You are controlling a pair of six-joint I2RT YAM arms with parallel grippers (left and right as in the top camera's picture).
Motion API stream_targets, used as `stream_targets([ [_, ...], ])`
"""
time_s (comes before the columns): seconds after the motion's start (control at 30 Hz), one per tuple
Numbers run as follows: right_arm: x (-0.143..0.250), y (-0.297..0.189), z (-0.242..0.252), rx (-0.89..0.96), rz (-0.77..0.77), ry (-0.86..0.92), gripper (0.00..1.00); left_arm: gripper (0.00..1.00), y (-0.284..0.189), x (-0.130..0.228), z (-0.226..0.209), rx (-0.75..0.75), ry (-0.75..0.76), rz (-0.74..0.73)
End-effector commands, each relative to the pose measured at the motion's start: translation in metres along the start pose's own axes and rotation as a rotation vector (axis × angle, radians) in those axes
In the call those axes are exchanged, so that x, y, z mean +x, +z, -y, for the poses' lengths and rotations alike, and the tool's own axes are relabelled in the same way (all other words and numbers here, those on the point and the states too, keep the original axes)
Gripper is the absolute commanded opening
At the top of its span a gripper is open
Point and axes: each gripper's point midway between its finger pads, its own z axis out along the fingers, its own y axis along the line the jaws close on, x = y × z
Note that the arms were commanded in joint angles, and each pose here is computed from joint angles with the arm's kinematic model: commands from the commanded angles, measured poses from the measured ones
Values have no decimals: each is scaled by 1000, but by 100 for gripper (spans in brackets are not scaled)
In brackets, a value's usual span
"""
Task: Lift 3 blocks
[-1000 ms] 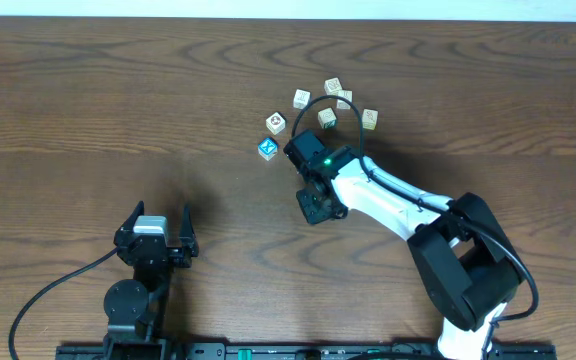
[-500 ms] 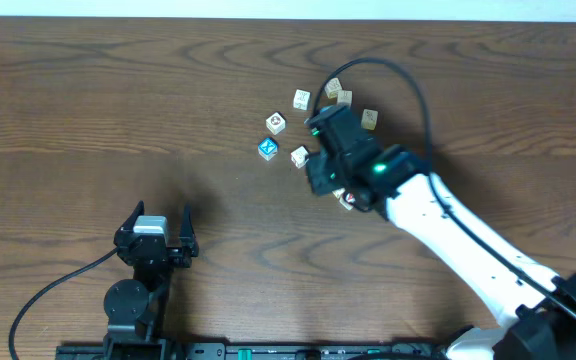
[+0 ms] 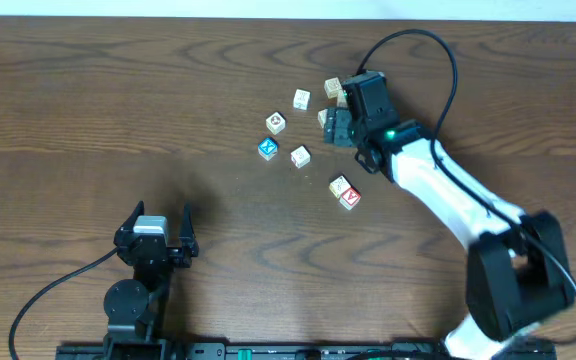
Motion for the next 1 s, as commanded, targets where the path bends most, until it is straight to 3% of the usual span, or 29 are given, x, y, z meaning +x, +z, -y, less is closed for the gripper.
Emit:
stream_targets([
  [0.0, -8, 22, 3, 26, -1, 64, 79, 76, 0, 15, -3, -14, -12, -50],
  [0.27, -34, 46, 7, 114, 56, 111, 74, 76, 0, 15, -3, -14, -12, -50],
  [0.57, -44, 46, 52, 204, 57, 191, 68, 76, 0, 15, -3, -14, -12, -50],
  [0.97, -44, 52, 63, 150, 5, 159, 60, 76, 0, 15, -3, -14, -12, -50],
])
